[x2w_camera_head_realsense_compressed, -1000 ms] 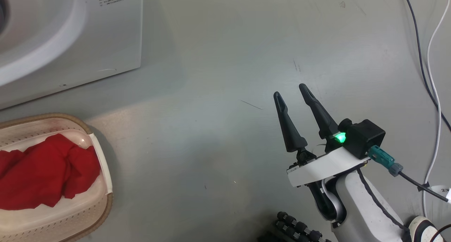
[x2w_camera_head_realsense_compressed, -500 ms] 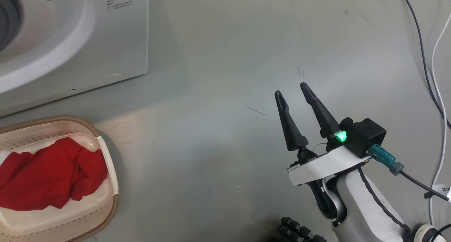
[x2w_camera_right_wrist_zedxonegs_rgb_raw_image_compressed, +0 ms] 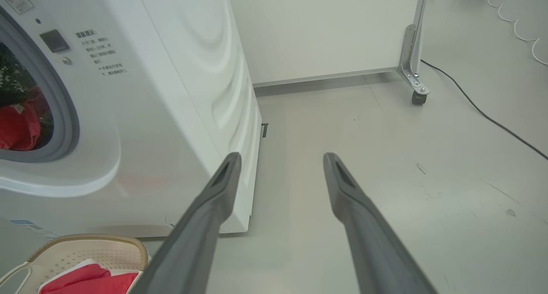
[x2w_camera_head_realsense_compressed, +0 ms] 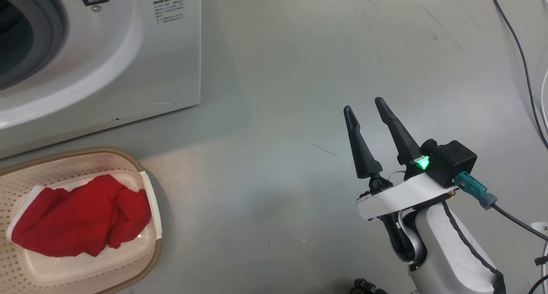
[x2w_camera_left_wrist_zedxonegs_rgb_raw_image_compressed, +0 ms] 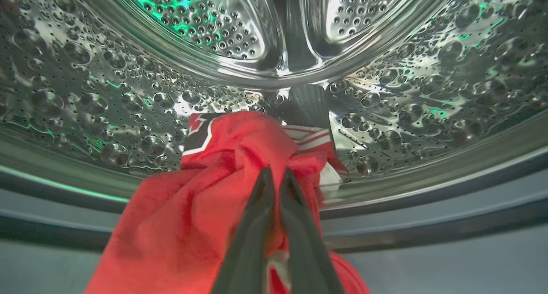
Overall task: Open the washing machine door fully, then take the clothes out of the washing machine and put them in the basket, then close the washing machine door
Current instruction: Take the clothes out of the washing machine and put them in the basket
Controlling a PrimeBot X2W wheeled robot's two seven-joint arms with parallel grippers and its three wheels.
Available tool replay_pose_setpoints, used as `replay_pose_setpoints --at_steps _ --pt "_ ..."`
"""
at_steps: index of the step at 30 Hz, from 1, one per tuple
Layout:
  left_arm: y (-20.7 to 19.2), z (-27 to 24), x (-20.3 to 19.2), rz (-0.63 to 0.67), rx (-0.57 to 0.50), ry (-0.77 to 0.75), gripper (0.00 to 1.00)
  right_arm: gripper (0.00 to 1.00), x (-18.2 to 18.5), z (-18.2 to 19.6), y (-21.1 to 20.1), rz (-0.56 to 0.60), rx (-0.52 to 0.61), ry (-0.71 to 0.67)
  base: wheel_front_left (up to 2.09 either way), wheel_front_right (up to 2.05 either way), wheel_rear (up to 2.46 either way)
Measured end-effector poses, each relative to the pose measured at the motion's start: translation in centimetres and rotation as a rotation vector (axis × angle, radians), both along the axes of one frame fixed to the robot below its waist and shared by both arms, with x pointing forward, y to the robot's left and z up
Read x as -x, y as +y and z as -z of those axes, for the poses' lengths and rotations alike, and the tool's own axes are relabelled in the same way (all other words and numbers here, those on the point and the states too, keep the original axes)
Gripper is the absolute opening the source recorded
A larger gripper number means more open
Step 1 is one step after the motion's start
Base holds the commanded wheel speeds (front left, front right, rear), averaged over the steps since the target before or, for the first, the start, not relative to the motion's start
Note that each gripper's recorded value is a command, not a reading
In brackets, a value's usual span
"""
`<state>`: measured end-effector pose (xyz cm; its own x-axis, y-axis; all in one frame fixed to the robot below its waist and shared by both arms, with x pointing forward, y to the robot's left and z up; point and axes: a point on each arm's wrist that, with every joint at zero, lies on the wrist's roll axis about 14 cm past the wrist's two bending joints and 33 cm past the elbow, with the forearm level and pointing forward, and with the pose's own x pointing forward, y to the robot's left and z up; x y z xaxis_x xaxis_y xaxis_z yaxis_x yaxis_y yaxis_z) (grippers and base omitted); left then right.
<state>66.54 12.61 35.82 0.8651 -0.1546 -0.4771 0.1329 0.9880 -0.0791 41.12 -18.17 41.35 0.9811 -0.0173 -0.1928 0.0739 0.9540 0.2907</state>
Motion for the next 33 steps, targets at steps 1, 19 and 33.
replay_pose_setpoints --at_steps 1,19,33 --pt "0.1 -0.4 0.1 0.003 0.002 -0.014 0.00 1.00 0.0 -0.2 0.0 -0.001 -0.001 -0.006 0.00 0.00 0.00" --pt "-1.4 -5.4 6.2 0.085 0.047 -0.191 0.00 1.00 0.6 -3.3 0.6 -0.014 -0.006 -0.092 0.00 0.00 0.00" --pt "-0.9 -9.1 11.2 0.111 0.054 -0.343 0.00 1.00 1.4 -4.8 2.1 -0.069 -0.007 -0.137 0.00 0.00 0.00"
